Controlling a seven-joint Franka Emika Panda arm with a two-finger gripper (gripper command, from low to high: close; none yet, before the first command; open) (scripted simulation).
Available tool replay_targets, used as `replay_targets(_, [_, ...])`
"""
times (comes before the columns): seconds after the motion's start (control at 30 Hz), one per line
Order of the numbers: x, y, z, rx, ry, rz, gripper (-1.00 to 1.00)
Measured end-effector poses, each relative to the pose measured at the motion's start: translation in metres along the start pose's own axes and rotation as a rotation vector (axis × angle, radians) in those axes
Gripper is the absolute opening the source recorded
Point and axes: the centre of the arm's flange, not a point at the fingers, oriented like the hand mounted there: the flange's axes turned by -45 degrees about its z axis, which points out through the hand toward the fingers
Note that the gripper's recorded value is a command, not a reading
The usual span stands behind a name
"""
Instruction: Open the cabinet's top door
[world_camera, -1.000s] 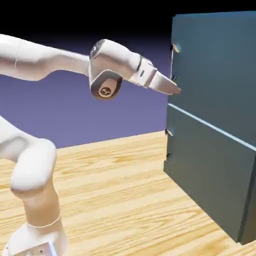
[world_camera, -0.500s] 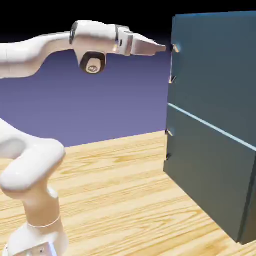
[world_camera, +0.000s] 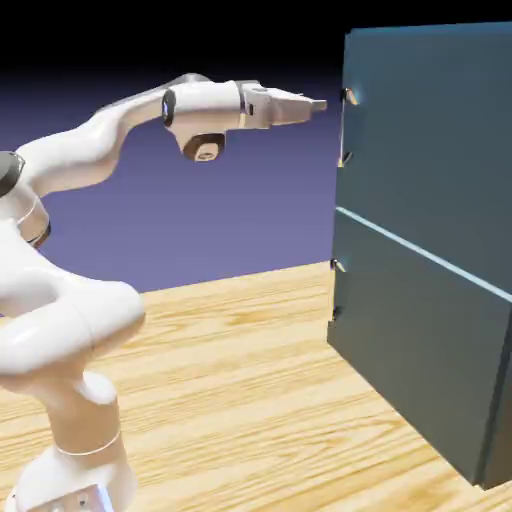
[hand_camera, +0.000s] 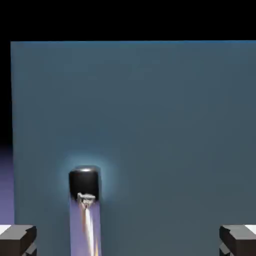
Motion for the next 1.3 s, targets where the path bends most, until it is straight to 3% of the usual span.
replay_targets(0.13, [-0.043, -0.016, 0.032, 0.016, -0.010, -0.016, 0.00])
replay_targets(0.3, [-0.043, -0.017, 0.079, 0.016, -0.009, -0.017, 0.00])
replay_targets(0.33, [-0.043, -0.017, 0.082, 0.016, -0.010, -0.016, -1.00])
replay_targets(0.77, [-0.041, 0.030, -0.019, 0.247, -0.011, -0.015, -1.00])
replay_targets(1.3, [-0.038, 0.148, -0.150, 0.610, -0.014, -0.013, -1.00])
